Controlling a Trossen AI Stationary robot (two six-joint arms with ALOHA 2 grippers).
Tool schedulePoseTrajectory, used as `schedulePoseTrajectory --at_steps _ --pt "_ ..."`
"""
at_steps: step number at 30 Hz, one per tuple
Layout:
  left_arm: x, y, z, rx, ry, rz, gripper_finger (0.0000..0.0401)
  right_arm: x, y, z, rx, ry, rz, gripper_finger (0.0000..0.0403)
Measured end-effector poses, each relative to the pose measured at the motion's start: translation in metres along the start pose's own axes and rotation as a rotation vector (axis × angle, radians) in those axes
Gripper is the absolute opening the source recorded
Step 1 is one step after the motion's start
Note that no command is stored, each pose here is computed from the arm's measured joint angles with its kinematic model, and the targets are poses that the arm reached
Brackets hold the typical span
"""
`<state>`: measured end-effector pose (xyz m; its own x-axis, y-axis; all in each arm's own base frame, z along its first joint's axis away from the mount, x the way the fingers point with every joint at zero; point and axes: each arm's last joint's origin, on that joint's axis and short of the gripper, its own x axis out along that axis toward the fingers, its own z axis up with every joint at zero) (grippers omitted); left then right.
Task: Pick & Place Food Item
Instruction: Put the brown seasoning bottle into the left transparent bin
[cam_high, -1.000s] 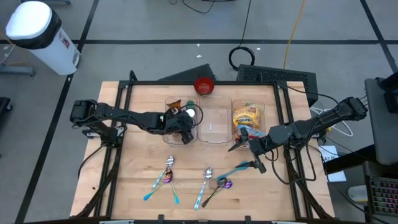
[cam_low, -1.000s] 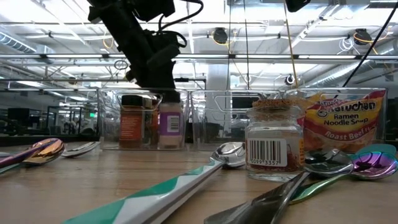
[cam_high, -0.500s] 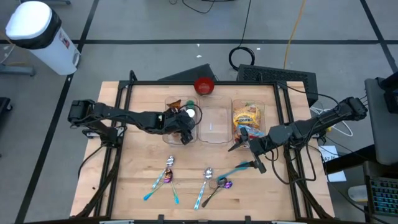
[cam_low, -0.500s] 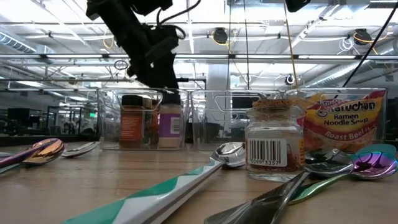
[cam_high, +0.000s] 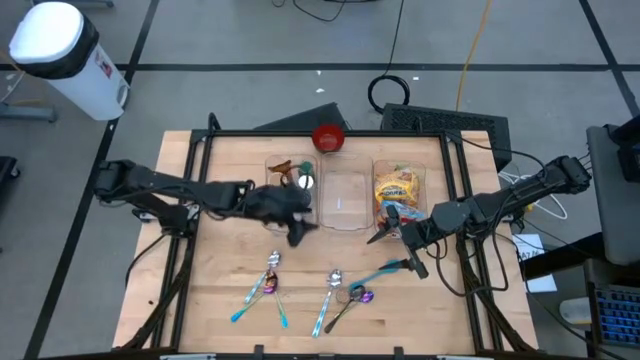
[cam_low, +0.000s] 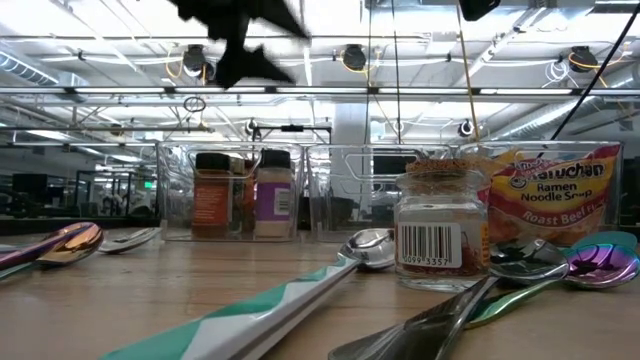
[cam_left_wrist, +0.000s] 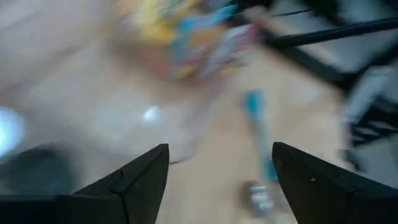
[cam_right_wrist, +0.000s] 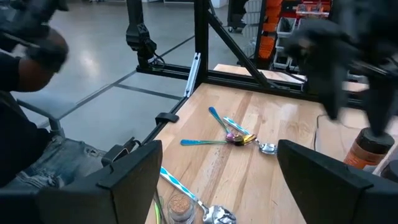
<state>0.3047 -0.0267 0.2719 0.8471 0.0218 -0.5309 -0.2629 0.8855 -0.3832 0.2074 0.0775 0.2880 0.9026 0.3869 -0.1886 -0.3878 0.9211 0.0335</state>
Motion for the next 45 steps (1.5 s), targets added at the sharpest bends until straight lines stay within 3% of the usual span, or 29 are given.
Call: schedulePoseTrajectory --at_steps 6,12,17,20,24,29,33,37,40,45 --pt "0.006 -0.056 -0.014 0.152 -0.157 -0.234 0.0289 0.000 0.000 0.000 0.006 0.003 0.000 0.0313" --pt "0.024 -0.084 -0.044 0.272 -0.124 -0.221 0.0289 0.000 0.000 0.000 0.000 -0.004 0.001 0.0313" --pt "0.023 -0.097 -0.044 0.295 -0.114 -0.294 0.0289 0.015 0.013 -0.010 0.013 0.050 0.046 0.0313" --pt "0.014 -0.097 -0.037 0.319 -0.119 -0.275 0.0289 0.039 0.023 -0.020 0.042 0.093 0.012 0.0313" --pt "-0.001 -0.093 -0.020 0.327 -0.199 -0.212 0.0289 0.079 0.025 -0.026 0.063 0.260 -0.022 0.0313" --pt "-0.012 -0.084 -0.007 0.312 -0.263 -0.141 0.0289 0.113 0.026 -0.045 -0.021 0.432 -0.039 0.0313" --pt "-0.016 -0.079 -0.003 0.315 -0.265 -0.114 0.0289 0.112 0.024 -0.055 -0.022 0.542 -0.118 0.0313" --pt "-0.014 -0.074 -0.002 0.407 -0.250 -0.080 0.0290 0.100 0.027 -0.070 0.140 0.654 -0.188 0.0313" --pt "-0.015 -0.071 0.005 0.430 -0.295 -0.065 0.0290 0.096 0.032 -0.086 0.235 0.633 -0.202 0.0313" --pt "-0.020 -0.074 0.007 0.473 -0.317 -0.080 0.0290 0.090 0.049 -0.109 0.287 0.515 -0.188 0.0313"
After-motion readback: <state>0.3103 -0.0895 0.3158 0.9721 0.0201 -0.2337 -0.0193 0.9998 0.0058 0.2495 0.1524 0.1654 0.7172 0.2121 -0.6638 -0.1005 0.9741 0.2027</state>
